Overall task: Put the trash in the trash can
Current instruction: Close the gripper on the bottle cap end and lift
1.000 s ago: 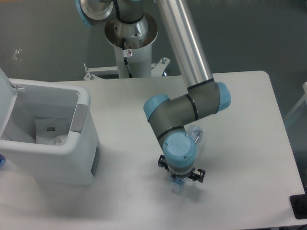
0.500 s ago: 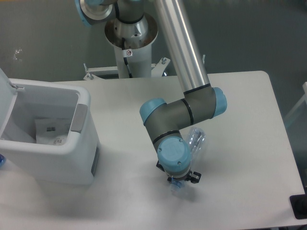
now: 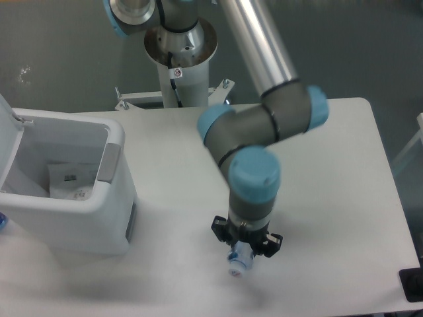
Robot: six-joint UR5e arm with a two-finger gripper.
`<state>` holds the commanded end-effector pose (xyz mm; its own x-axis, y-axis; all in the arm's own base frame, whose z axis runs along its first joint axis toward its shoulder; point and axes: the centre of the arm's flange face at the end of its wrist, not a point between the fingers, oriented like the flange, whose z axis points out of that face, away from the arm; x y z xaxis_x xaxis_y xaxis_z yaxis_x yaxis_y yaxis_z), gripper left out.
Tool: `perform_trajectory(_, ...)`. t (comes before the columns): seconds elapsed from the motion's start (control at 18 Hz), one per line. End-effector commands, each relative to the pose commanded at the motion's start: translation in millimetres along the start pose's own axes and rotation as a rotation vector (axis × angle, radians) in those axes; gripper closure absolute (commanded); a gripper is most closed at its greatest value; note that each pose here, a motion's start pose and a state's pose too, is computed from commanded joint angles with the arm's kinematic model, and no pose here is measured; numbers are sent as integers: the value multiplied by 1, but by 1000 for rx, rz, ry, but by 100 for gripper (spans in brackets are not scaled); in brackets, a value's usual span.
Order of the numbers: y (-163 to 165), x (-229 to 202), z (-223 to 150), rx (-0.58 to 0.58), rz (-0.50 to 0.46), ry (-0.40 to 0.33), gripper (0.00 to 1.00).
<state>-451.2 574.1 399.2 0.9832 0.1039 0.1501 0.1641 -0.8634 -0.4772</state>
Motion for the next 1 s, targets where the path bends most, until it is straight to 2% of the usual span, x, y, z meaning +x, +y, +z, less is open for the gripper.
perform_trajectory(0.11, -12, -2, -28, 125, 2, 48, 60)
perform_trajectory(0.22, -22, 4, -50, 209, 26, 65, 60)
perform_trajectory(0.5, -43, 30, -100, 358, 55, 114, 60)
perform_trajectory(0.89, -61, 73, -143, 548, 140, 290, 59)
perform_trajectory(1.0, -64, 96, -169, 595, 175, 319, 59)
